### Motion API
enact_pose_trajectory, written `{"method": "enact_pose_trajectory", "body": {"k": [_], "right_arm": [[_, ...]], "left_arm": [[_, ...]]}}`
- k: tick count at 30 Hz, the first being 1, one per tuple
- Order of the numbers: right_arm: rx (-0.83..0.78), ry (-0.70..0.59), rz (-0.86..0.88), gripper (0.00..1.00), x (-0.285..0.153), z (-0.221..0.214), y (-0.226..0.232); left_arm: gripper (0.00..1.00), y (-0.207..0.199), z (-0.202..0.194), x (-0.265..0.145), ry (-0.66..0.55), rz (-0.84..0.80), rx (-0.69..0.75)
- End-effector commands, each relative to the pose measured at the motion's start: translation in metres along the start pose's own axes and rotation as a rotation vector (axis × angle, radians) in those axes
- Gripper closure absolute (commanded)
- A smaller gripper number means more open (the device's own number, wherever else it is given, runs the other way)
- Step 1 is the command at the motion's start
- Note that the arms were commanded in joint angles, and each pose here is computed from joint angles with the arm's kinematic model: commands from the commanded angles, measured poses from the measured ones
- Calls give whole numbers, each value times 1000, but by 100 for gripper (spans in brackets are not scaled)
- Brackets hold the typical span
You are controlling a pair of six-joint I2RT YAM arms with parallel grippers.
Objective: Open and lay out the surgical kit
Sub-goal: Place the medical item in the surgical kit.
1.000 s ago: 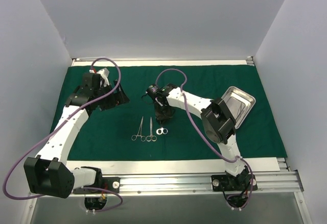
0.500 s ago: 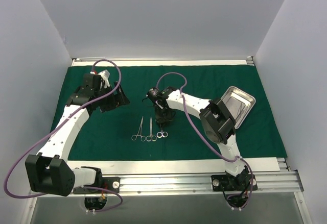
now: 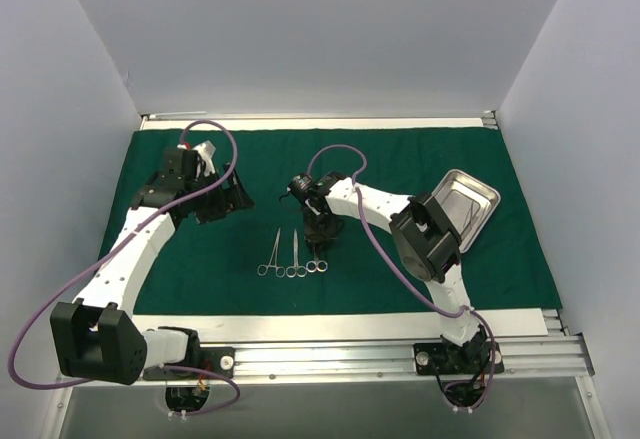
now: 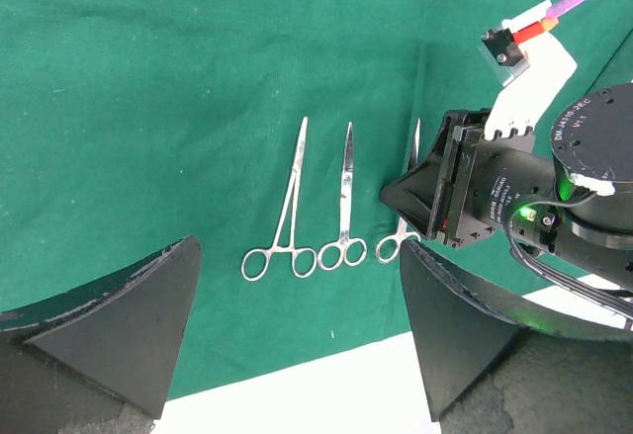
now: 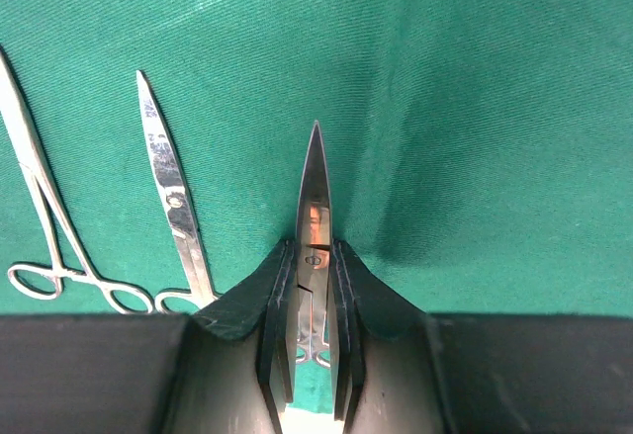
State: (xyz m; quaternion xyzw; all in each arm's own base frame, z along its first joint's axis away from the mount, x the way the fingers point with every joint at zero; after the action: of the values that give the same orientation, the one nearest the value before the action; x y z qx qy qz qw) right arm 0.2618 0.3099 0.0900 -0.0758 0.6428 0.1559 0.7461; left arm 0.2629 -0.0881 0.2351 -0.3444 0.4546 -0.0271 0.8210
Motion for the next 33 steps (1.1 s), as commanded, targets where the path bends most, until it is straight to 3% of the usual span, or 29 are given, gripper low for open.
{"method": "enact_pose_trajectory", "body": {"k": [1,6,14,33], "right_arm": [[8,64,-19,100,10,-11,-2],[2,87,-31,100,14,-15,-3],[-11,117,-49,89,19,-22,-8],[-43,142,-75,76,22,-28,-14]], "left_arm": [[9,-2,4,-4,-20,-29,10],[10,-1,2,-2,-10,-37,8],[9,-1,3,-2,-12,-38,8],[10,1,3,2,-8,-41,-9]]}}
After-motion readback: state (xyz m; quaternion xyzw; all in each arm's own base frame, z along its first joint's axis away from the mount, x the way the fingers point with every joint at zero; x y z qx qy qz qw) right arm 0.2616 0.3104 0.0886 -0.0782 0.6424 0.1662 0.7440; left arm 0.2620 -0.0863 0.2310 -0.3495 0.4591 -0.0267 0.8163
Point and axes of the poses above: each gripper's point midway between its finger pads, its own x axis out along the fingers, its own y axis along the line the jaws close on, z = x × y, the point moved 8 cm from there along -x, back along the fingers, and after that the axes turned 15 degrees about -x, right-handed, at the moved point
